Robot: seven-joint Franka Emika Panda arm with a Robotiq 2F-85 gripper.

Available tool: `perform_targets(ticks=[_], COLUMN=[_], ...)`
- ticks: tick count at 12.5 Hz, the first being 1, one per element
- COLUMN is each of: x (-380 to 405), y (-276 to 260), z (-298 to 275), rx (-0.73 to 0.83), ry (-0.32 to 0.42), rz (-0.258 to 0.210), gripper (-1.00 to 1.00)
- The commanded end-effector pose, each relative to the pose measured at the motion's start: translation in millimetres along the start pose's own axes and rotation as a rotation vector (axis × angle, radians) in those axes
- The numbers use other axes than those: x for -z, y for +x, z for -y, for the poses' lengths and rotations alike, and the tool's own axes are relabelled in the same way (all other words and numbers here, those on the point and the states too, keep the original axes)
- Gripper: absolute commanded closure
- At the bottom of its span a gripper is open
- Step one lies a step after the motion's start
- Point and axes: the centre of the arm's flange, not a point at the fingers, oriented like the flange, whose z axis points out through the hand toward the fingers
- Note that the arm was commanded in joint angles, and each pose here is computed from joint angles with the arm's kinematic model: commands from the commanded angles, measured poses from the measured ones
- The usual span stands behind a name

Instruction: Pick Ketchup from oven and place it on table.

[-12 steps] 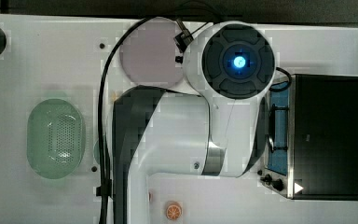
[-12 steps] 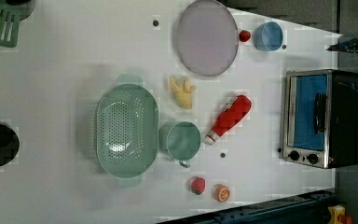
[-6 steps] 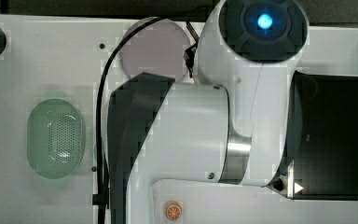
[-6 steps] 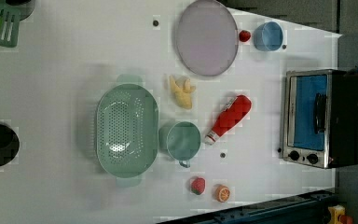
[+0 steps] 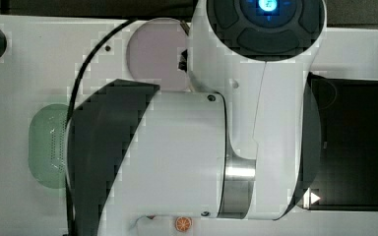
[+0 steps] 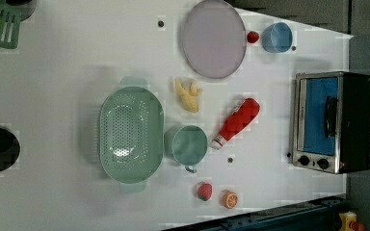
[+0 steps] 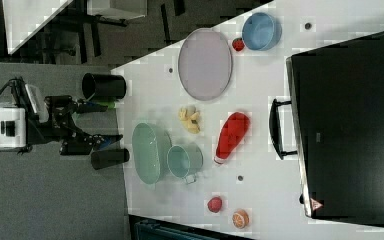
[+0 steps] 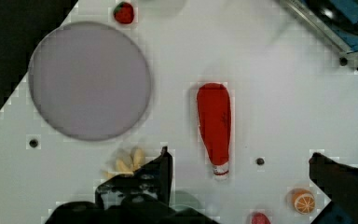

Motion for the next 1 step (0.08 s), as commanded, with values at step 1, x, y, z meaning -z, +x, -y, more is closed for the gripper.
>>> perform_targets(ticks=[1], x=[-7.0], y=[10.0], z=[-7.7], rx=[-0.050], ry=[-0.034], rz=[-0.003], gripper=[-1.00])
